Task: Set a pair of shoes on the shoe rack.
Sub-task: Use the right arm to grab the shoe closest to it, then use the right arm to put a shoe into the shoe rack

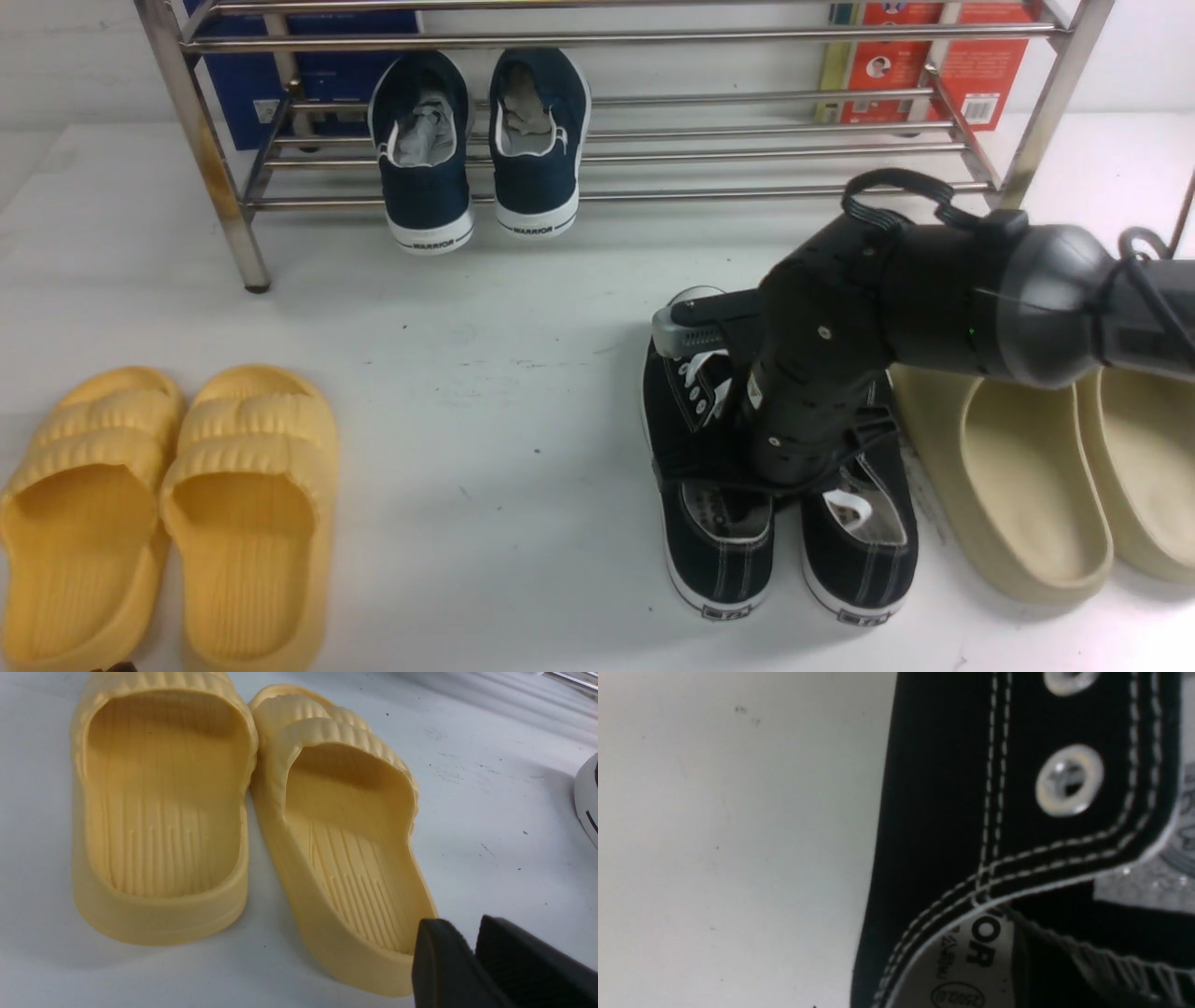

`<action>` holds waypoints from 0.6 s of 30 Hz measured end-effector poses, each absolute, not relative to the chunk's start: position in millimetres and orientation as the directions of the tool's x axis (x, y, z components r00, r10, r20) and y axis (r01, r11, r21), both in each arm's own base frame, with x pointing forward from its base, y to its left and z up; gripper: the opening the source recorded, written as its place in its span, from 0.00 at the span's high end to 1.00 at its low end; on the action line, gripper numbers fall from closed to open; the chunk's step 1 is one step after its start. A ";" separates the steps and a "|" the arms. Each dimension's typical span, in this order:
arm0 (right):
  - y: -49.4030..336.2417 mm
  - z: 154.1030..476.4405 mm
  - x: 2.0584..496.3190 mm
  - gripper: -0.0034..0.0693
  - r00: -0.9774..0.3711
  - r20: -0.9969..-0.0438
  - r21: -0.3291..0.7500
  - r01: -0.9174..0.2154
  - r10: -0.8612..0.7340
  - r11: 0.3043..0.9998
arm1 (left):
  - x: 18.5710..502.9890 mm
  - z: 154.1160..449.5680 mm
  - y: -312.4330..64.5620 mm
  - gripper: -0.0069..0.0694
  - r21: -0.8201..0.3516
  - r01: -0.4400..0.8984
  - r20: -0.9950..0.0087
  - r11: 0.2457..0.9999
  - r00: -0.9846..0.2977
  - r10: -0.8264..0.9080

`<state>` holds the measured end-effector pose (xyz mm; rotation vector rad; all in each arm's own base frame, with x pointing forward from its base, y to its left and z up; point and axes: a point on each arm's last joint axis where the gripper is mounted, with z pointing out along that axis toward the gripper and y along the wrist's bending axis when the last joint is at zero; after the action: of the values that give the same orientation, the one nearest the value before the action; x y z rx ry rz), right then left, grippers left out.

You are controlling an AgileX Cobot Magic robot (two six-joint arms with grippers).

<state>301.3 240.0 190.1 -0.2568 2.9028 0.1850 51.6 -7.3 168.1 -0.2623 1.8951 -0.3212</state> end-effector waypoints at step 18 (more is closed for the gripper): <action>222.3 282.1 299.1 0.94 -0.910 -0.406 0.241 -0.191 -0.080 0.951 | 51.6 168.1 -7.3 0.72 -0.346 -0.025 -0.881 0.938 -0.336 -0.334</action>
<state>299.1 222.3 282.1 -0.1954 2.7045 0.3893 51.6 -7.3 168.1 -0.2623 1.8951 -0.3212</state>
